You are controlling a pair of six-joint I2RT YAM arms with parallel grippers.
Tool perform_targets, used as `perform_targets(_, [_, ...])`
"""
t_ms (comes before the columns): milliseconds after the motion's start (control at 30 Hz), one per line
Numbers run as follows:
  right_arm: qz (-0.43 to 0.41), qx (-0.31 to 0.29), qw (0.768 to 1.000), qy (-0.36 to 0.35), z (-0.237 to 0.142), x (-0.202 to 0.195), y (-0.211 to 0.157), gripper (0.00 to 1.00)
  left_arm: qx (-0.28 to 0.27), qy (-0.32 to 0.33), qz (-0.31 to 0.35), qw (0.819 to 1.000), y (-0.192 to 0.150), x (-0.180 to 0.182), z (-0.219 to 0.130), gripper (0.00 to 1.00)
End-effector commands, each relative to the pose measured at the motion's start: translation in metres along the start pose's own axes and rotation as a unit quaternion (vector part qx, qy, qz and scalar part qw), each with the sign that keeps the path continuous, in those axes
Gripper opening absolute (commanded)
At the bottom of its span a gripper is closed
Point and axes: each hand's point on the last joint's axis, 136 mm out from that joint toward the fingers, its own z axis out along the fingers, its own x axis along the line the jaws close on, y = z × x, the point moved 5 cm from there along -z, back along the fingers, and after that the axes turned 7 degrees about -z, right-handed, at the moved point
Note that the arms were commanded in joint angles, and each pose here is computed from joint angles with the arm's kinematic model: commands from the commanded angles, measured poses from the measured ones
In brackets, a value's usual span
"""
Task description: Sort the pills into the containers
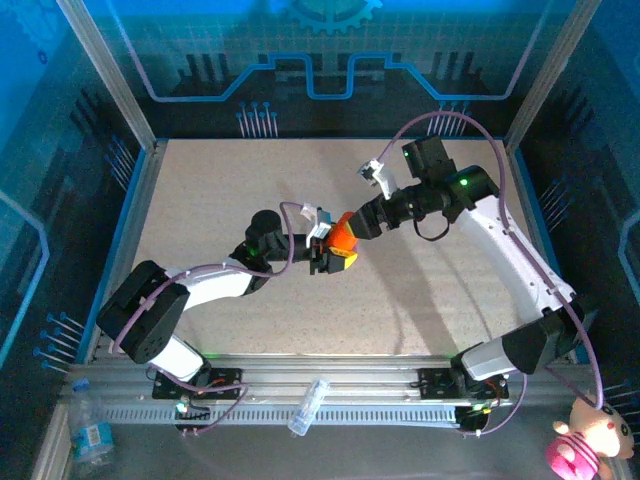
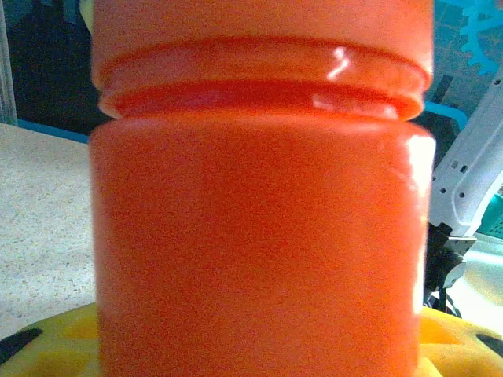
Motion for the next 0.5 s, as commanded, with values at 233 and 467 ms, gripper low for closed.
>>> perform_targets(233, [0.019, 0.017, 1.000, 0.001, 0.012, 0.001, -0.007, 0.47, -0.015, -0.016, 0.025, 0.999, 0.020, -0.009, -0.001, 0.00])
perform_targets(467, [0.114, -0.005, 0.992, -0.044, 0.038, -0.006, -0.026, 0.43, -0.032, 0.023, 0.034, 0.999, 0.024, 0.001, -0.001, 0.00])
